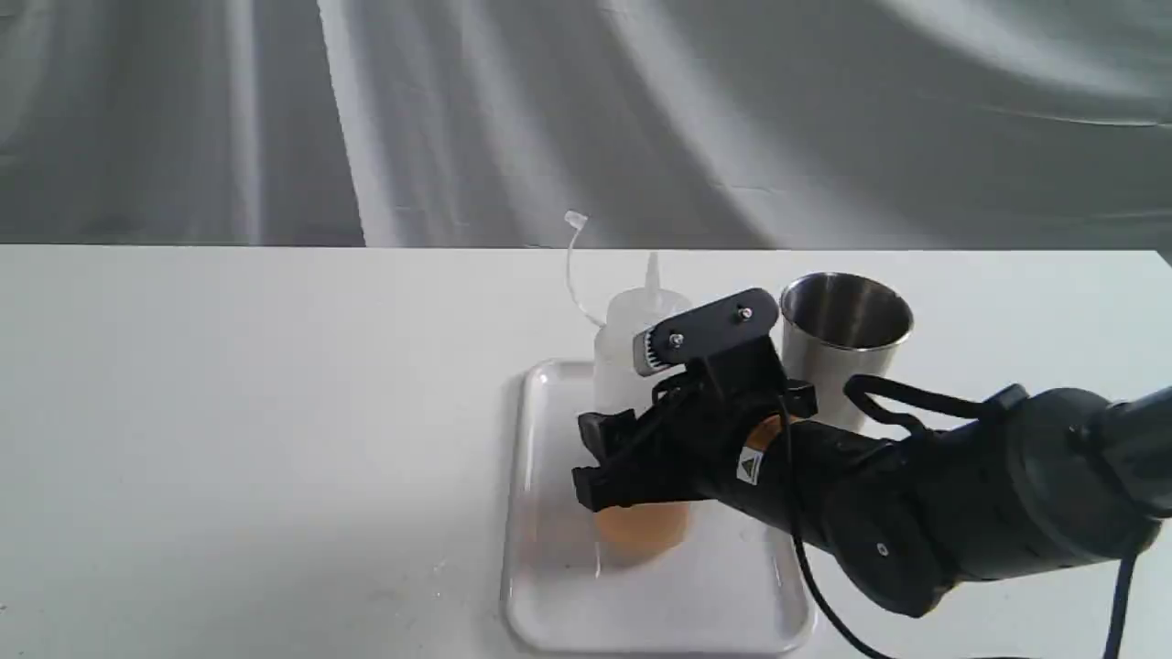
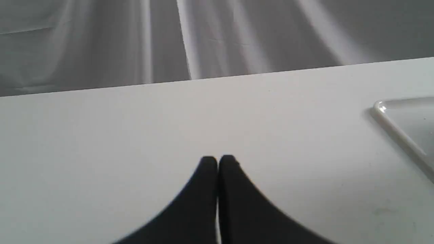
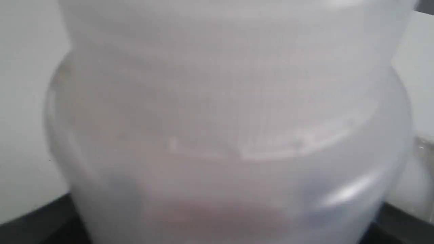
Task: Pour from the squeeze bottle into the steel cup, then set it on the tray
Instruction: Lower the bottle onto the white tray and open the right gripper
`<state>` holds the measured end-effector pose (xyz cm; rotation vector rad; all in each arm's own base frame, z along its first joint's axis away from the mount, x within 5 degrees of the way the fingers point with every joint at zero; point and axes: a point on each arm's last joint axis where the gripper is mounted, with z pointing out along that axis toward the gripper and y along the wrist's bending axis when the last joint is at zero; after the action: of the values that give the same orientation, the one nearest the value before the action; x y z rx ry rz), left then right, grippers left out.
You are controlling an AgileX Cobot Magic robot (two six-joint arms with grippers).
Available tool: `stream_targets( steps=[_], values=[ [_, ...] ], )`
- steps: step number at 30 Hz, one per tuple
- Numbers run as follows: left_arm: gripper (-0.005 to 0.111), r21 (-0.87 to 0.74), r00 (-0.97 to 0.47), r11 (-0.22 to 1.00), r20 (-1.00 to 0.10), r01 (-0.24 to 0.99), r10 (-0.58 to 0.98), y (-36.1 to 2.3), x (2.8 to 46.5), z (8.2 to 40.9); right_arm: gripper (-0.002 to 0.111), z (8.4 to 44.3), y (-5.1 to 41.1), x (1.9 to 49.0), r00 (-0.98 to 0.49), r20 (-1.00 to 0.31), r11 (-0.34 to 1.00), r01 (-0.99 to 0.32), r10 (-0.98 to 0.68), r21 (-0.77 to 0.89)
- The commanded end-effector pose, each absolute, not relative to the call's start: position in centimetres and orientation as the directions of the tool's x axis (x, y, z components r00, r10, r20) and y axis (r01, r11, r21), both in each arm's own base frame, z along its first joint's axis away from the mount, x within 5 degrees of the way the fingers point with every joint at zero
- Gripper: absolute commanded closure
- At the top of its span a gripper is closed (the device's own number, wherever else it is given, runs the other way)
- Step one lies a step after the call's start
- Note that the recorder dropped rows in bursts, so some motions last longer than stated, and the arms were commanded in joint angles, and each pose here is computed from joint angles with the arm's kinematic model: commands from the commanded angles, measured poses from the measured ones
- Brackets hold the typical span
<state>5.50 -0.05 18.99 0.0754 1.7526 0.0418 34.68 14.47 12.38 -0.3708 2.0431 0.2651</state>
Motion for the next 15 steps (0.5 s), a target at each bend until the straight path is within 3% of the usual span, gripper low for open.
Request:
stream_targets(
  steps=[1,4,7,15],
  values=[
    [0.107,0.065,-0.176,0.998,-0.982,0.025,0.068,0.0,5.5,18.9,0.061,12.5,14.5,34.6,-0.455,-0.875,0.926,-0.376,-0.165,0.020],
    [0.107,0.065,-0.176,0.998,-0.982,0.025,0.068,0.0,5.5,18.9,0.039,12.3,14.5,34.5,-0.466,-0.868,0.927,-0.376,-0.170,0.020],
    [0.107,0.065,-0.176,0.998,-0.982,0.025,0.068,0.0,5.5,18.9,0.025,12.8,14.4,34.4,-0.473,-0.864,0.927,-0.375,-0.173,0.020],
    [0.107,0.067,-0.176,0.997,-0.982,0.025,0.070,0.0,5.5,18.9,0.022,18.5,14.2,33.4,-0.390,-0.903,0.913,-0.407,-0.182,-0.008]
  ],
)
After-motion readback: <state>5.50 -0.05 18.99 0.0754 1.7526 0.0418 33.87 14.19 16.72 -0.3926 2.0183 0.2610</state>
